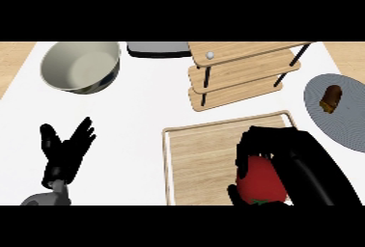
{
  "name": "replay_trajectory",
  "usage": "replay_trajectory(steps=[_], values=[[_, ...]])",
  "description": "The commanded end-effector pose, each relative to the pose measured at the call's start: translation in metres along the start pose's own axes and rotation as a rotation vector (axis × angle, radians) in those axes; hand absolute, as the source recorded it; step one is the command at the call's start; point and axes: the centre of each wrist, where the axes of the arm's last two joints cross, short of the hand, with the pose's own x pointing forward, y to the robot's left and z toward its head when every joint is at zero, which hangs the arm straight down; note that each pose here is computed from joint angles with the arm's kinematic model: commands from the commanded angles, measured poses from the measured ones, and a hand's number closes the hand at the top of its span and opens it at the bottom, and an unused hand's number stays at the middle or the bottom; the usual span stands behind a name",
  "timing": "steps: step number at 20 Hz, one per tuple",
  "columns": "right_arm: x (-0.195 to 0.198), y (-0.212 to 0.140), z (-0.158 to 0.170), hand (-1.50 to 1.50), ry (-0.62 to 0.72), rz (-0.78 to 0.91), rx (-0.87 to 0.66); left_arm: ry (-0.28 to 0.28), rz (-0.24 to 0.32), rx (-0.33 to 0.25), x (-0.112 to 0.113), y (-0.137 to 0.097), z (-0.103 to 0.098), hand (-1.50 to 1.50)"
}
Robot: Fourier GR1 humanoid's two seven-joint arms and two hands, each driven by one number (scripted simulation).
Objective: Pick the tomato from the tray and place it in the tiered shelf
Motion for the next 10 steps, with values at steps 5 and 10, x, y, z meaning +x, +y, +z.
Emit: replay_trajectory(steps=[5,10], values=[[0.028,-0.088,-0.009,1.5,0.053,0.003,-0.161,-0.01,-0.004,-0.014,0.009,-0.013,0.004,0.0],[0.019,-0.129,-0.039,1.5,0.104,-0.058,-0.202,-0.009,0.006,-0.024,0.0,-0.008,0.008,0.0]])
